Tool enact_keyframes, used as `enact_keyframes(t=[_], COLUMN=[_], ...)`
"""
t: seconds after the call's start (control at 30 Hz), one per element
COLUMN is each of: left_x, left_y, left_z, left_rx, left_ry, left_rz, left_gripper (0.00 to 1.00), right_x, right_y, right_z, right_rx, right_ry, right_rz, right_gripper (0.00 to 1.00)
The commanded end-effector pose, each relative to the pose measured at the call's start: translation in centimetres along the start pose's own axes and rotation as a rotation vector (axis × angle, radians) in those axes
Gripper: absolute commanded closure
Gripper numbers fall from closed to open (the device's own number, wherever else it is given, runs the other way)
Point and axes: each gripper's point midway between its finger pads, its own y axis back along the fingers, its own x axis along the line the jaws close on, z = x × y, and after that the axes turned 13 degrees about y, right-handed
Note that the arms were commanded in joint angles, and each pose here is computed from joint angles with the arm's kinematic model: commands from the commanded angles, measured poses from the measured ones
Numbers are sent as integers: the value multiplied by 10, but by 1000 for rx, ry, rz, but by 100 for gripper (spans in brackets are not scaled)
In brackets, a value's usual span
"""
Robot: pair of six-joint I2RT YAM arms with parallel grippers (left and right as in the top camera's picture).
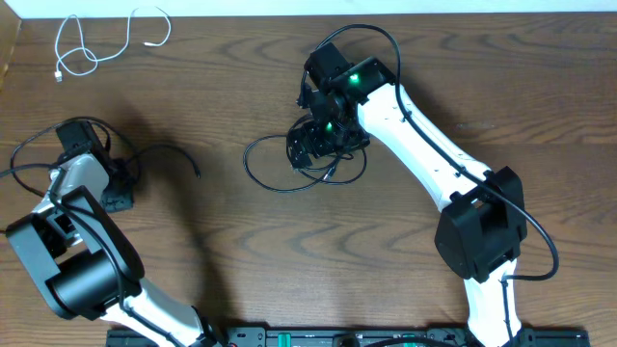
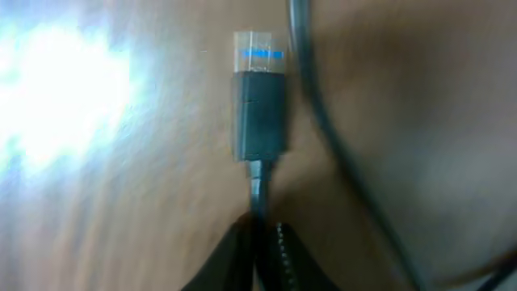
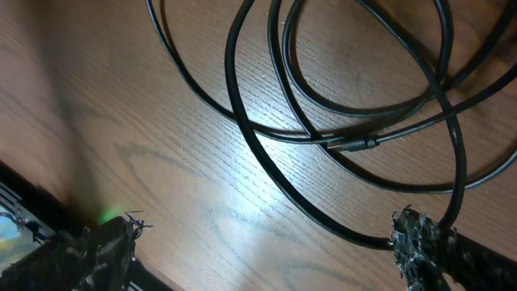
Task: Untangle cables
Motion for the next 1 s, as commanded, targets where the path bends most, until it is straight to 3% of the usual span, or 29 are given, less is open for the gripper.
enact_keyframes(t=[0.0, 0.4, 0.47, 0.5, 0.53, 0.67, 0.8, 0.97], left_x=[12, -11, -11, -12, -12, -19, -29, -37], left_y=[-22, -14, -13, -11, -10, 7, 35, 66], left_z=[-3, 1, 1, 1, 1, 4, 9, -17], left_rx=[2, -10, -8, -7, -8, -18, -31, 124], left_ry=[-166, -376, -375, -375, -375, -369, -361, -382], left_rz=[50, -3, 1, -1, -2, -35, -91, -191], left_gripper=[92, 91, 83, 70, 64, 57, 37, 33], right_x=[5, 6, 6, 6, 6, 6, 11, 32], right_y=[10, 10, 10, 10, 10, 10, 10, 12], right_z=[0, 0, 1, 1, 0, 0, 5, 21], right_rx=[-20, -21, -21, -21, -21, -19, -39, -108], right_ry=[26, 27, 27, 27, 27, 22, 30, 98], right_rz=[-1, -1, -1, -1, -1, -1, 27, 129], right_gripper=[1, 1, 1, 1, 1, 1, 1, 1])
